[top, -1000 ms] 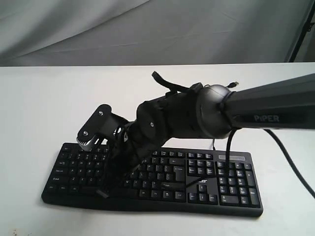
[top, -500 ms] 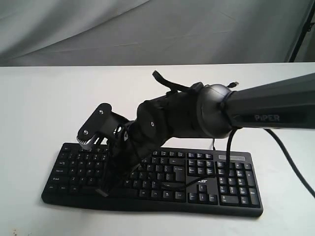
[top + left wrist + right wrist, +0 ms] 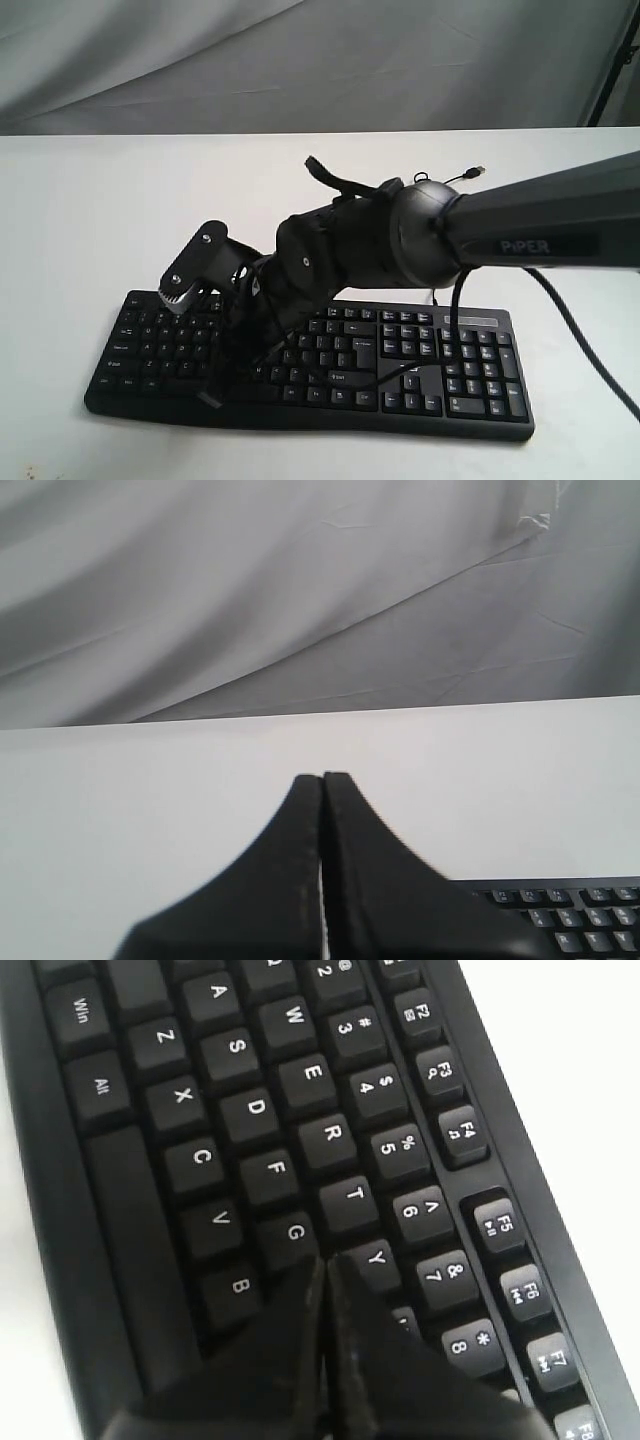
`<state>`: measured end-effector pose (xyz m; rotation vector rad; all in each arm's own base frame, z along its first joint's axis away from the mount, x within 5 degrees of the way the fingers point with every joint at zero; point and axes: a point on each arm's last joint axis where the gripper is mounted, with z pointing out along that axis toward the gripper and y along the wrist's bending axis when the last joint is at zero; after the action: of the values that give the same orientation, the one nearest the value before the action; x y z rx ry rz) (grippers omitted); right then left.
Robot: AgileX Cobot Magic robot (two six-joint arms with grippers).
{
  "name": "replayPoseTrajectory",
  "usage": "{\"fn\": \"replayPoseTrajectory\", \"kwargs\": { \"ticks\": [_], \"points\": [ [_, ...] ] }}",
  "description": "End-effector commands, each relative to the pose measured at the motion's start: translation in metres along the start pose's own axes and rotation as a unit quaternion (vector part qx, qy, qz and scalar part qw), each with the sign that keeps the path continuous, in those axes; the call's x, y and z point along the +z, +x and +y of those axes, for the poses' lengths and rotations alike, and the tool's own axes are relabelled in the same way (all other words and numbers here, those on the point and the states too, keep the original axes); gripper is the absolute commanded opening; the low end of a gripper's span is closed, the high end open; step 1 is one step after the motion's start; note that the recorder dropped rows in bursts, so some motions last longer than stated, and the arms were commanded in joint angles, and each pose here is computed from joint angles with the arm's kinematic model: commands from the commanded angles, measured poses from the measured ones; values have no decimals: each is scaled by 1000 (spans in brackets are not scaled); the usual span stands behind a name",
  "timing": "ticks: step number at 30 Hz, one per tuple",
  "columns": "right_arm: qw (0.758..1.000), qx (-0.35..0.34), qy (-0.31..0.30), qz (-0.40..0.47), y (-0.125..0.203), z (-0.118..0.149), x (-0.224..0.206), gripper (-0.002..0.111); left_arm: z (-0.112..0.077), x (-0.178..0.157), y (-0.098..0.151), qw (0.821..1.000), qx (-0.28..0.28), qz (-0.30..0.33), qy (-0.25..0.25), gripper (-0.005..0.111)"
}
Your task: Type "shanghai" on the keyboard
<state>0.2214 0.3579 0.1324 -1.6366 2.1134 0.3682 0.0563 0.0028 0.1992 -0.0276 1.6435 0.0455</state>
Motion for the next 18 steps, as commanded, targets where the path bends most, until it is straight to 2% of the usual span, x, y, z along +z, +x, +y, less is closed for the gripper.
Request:
{"fn": "replayPoseTrajectory", "kwargs": {
  "ticks": [1, 18],
  "points": [
    [1000, 2, 3, -1, 2, -2, 0, 0, 0, 0, 0, 1000, -2, -3, 3, 0],
    [1000, 5, 0, 6, 5, -1, 7, 0, 0, 0, 0, 1000, -2, -3, 3, 0]
  ]
}}
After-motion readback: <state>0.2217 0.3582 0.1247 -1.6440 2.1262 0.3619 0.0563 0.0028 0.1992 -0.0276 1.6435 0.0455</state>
